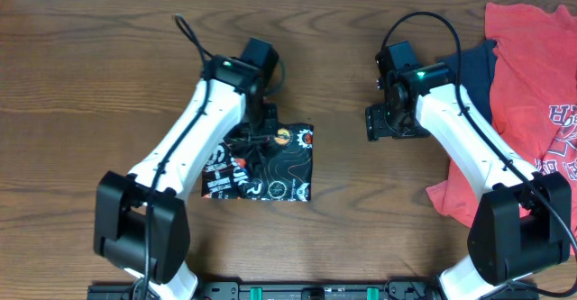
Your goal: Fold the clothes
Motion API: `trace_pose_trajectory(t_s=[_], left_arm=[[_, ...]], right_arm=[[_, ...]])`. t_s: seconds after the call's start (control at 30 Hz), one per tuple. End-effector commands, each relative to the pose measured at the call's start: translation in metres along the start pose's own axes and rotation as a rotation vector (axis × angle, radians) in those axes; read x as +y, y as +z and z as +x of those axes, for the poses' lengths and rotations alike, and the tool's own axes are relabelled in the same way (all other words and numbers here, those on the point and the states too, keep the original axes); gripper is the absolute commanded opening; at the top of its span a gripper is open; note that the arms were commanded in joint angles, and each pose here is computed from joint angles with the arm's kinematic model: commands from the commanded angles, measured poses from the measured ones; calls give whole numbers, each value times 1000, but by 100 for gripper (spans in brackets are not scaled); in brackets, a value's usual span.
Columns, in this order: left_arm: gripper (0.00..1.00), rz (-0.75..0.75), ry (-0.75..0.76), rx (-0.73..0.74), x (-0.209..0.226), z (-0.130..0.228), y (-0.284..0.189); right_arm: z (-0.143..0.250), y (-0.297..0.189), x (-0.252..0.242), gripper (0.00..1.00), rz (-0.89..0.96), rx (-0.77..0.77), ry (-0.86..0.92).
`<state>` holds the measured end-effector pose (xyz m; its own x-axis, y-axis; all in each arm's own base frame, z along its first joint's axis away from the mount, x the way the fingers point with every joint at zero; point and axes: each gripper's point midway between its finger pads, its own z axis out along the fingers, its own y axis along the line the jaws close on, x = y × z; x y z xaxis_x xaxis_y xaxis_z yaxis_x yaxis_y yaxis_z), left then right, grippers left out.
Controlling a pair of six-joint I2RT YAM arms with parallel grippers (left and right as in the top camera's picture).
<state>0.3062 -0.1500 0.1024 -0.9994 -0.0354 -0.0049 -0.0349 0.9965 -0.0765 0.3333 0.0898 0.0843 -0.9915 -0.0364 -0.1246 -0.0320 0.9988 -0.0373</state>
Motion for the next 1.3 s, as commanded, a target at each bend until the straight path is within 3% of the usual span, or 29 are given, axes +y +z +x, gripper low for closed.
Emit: trace_pose_trajectory(t_s=[0.0,0.33,0.47,1.0,1.27], left_arm=[[7,-11,-7,30,-6,8,8],[6,-69,61,105,-4,33,5],[6,-134,28,79,16,22,-12],[7,-26,105,37,-29,21,-17],[9,54,65,13,-52,12,-4]], right_arm=[[-3,-2,-4,76,8,-12,4],[-3,-2,-4,76,8,-12,4],[-3,-2,-4,77,8,-12,4],[-2,-2,-3,77,1,-9,4],[-2,-2,-3,77,2,-7,3]])
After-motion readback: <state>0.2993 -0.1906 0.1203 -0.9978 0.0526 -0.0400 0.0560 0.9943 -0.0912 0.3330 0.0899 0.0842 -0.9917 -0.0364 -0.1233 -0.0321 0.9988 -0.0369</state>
